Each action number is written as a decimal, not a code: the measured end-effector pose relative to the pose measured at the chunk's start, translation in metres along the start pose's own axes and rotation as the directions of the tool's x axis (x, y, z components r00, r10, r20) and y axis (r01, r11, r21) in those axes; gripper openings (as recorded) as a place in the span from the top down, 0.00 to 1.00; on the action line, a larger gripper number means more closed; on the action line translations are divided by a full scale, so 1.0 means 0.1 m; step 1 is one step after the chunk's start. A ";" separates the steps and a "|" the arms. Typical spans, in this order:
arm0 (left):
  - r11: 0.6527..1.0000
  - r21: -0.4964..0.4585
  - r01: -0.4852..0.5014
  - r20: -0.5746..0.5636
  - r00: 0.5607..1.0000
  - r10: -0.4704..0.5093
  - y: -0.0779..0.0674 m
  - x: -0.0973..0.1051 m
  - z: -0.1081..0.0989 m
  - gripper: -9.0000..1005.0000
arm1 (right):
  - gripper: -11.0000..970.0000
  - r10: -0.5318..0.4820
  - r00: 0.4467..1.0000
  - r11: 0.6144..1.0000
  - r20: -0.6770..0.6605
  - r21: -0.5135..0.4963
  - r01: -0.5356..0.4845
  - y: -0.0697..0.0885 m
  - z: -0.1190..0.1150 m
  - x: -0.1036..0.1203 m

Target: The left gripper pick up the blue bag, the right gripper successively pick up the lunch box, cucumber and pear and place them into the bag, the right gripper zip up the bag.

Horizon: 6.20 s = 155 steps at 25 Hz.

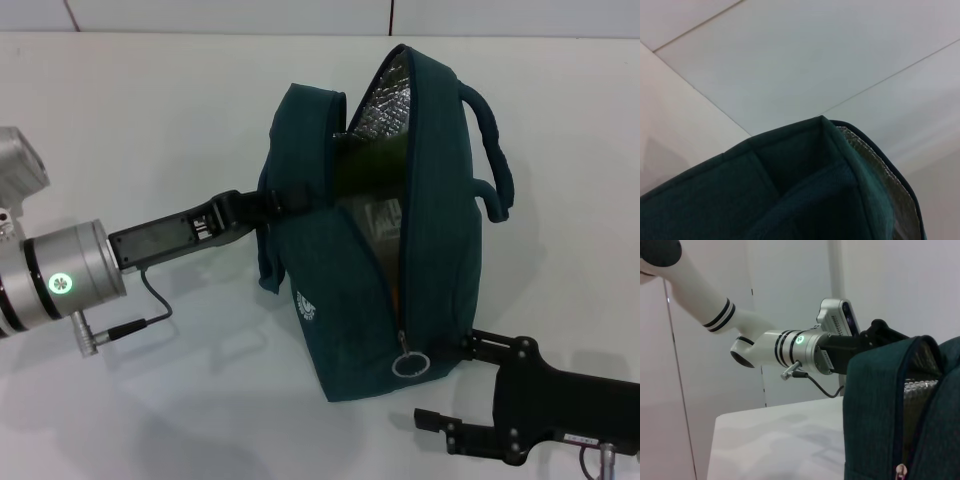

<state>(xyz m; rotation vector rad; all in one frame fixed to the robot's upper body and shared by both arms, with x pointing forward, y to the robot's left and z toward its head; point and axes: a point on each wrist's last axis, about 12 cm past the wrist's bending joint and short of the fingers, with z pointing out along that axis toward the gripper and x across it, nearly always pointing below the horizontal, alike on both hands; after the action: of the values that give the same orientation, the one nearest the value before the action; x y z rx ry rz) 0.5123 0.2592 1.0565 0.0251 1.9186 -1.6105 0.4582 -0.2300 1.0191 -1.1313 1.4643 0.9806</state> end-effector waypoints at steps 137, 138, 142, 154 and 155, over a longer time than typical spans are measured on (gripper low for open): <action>1.000 0.007 -0.004 -0.012 1.000 0.004 -0.01 0.03 -0.03 0.92 | 0.64 0.077 0.997 0.995 -0.014 0.060 -0.076 -0.02 0.33 -0.01; 1.000 0.007 -0.004 -0.012 1.000 0.004 -0.01 0.03 -0.03 0.92 | 0.64 0.077 0.997 0.995 -0.014 0.060 -0.076 -0.02 0.33 -0.01; 1.000 0.007 -0.004 -0.012 1.000 0.004 -0.01 0.03 -0.03 0.92 | 0.65 0.077 0.997 0.995 -0.010 0.066 -0.076 -0.03 0.33 -0.02; 1.000 0.011 -0.008 -0.012 1.000 0.008 -0.01 0.02 -0.01 0.92 | 0.91 0.073 0.997 0.993 0.006 0.091 -0.073 -0.06 0.31 -0.03; 1.000 0.011 -0.008 -0.012 1.000 0.008 -0.01 0.02 -0.01 0.92 | 0.94 0.073 0.997 0.993 0.006 0.091 -0.073 -0.06 0.31 -0.03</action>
<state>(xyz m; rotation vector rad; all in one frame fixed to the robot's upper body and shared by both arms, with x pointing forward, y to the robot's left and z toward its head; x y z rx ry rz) 0.5100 0.2592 1.0570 0.0476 1.9161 -1.6193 0.4709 -0.2011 1.0166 -1.0171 1.5418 0.9552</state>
